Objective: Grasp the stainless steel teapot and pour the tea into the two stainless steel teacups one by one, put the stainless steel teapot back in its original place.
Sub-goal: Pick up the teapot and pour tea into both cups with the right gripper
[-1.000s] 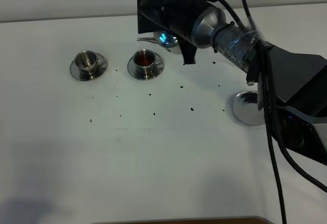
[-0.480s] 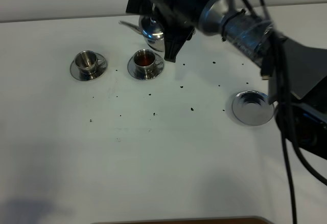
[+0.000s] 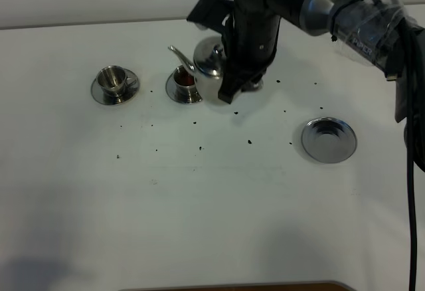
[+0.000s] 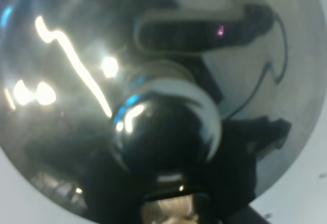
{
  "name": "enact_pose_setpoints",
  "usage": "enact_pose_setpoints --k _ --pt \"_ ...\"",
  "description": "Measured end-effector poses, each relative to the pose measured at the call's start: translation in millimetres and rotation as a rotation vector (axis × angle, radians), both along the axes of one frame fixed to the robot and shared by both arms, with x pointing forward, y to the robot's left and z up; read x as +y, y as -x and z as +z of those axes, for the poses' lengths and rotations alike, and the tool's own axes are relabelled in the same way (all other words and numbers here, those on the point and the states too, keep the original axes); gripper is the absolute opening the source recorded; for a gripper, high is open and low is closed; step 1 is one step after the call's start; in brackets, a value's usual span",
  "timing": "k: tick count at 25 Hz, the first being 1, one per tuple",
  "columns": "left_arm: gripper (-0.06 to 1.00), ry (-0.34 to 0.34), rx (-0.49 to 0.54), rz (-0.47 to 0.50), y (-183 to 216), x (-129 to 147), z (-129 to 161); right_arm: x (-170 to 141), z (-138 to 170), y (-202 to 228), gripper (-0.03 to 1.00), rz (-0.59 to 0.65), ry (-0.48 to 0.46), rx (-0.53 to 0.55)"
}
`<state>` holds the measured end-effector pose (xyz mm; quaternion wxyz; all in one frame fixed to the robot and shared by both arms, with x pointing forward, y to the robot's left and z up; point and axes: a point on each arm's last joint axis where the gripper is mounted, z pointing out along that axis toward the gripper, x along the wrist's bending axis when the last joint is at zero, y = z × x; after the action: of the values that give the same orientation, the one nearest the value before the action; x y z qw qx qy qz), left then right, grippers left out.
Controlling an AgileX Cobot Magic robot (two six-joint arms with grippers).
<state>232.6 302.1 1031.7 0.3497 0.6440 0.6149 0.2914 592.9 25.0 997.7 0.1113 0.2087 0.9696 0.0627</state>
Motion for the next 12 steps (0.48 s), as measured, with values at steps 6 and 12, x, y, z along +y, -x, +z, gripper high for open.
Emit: enact_pose_setpoints --k 6,12 --pt "0.37 0.000 0.000 0.000 0 0 0 -3 -21 7 0.19 -0.005 0.022 0.072" --pt "0.37 0.000 0.000 0.000 0 0 0 5 -9 5 0.19 0.019 -0.017 0.007"
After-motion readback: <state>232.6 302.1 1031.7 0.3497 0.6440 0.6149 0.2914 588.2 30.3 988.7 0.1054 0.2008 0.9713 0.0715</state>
